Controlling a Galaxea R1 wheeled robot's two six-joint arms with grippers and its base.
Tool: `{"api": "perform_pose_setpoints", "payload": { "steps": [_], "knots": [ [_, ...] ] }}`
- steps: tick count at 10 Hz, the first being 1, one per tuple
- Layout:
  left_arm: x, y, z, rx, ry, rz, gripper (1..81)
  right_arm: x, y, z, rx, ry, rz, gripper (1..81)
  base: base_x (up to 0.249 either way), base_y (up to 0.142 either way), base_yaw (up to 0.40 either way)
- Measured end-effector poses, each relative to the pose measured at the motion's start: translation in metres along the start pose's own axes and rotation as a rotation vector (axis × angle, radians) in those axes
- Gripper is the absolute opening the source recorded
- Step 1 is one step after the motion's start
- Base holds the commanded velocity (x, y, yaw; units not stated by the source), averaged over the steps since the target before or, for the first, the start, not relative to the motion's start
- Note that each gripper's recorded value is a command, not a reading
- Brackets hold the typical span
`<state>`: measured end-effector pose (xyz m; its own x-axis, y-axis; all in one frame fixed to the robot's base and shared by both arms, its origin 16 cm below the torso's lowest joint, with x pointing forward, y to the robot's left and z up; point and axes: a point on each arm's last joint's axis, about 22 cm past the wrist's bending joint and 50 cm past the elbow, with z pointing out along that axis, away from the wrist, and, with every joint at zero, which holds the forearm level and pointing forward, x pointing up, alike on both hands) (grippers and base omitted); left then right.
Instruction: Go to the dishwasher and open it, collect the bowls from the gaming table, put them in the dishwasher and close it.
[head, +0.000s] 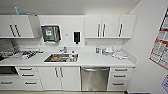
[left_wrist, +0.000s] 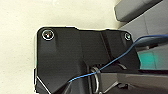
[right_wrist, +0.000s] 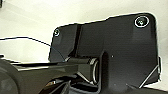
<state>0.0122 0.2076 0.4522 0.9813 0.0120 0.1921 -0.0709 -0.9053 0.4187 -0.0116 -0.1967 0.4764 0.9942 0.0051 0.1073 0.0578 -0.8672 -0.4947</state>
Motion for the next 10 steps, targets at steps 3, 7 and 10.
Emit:
{"api": "perform_pose_setpoints", "payload": {
  "steps": [3,7,10],
  "knots": [
    [0.0040,0.0003,0.0000,-0.001,0.018,0.000,81.1,-0.0026,0.0046,-0.0023,-0.007,-0.003,0.001,81.1,0.092,0.000,0.000],
    [0.0042,0.0003,0.0000,-0.001,0.019,0.000,81.1,-0.0044,0.0050,-0.0027,-0.008,-0.004,0.002,81.1,0.091,0.000,0.000],
    [0.0043,0.0003,0.0000,-0.001,0.019,0.001,81.1,-0.0039,0.0050,-0.0027,-0.008,-0.002,0.002,81.1,0.091,0.000,0.000]
  ]
}}
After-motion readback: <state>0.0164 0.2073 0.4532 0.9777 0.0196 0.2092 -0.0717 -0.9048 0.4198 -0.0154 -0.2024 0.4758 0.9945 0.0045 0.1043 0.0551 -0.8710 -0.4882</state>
